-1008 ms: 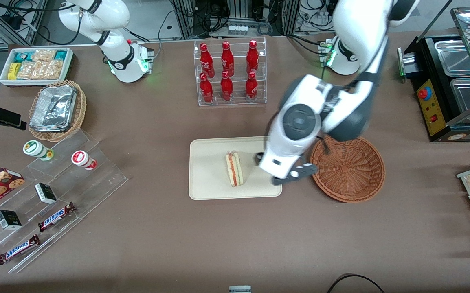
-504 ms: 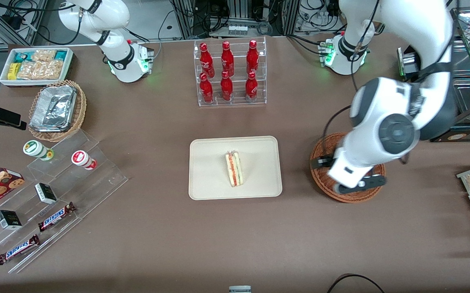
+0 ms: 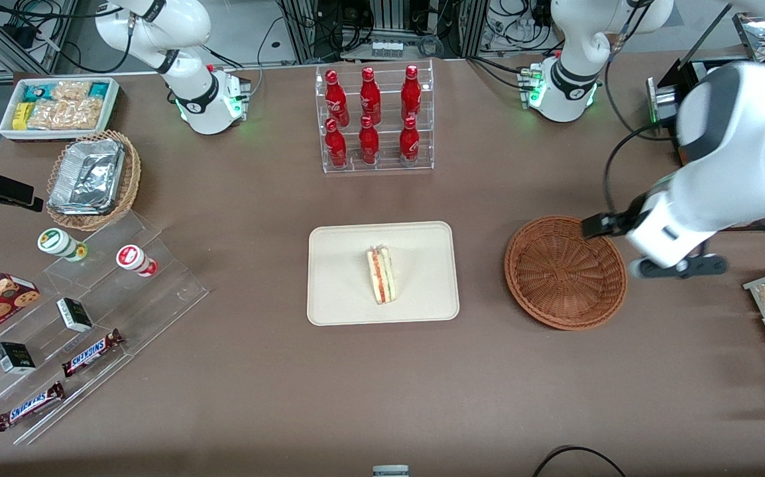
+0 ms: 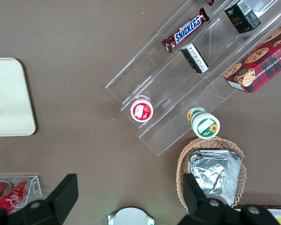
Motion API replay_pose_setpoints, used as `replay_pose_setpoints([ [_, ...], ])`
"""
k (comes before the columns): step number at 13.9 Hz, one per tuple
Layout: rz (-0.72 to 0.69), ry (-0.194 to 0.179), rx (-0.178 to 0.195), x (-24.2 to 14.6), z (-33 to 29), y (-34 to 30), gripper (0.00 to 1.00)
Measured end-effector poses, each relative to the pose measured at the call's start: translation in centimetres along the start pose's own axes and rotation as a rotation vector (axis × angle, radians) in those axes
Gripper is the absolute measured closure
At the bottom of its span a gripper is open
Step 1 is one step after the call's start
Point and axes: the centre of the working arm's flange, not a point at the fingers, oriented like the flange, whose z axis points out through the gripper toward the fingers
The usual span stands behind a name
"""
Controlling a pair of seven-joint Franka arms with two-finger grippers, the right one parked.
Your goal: Place sandwich from basket to tray
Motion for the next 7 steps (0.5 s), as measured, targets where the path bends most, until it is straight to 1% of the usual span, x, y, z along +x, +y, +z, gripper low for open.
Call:
replay_pose_setpoints([
  [2, 0.02, 0.005, -0.008, -2.1, -2.7, -2.2, 0.0],
  [3, 0.029, 0.013, -0.003, -3.1, -3.9, -3.0, 0.0],
  [5, 0.039, 0.049, 0.045, -4.7, -6.0, -4.2, 0.0],
  [6, 0.042, 0.062, 0.063, -5.2, -6.7, -4.5, 0.0],
  [7, 0.042, 0.068, 0.07, -5.4, -6.9, -4.6, 0.0],
])
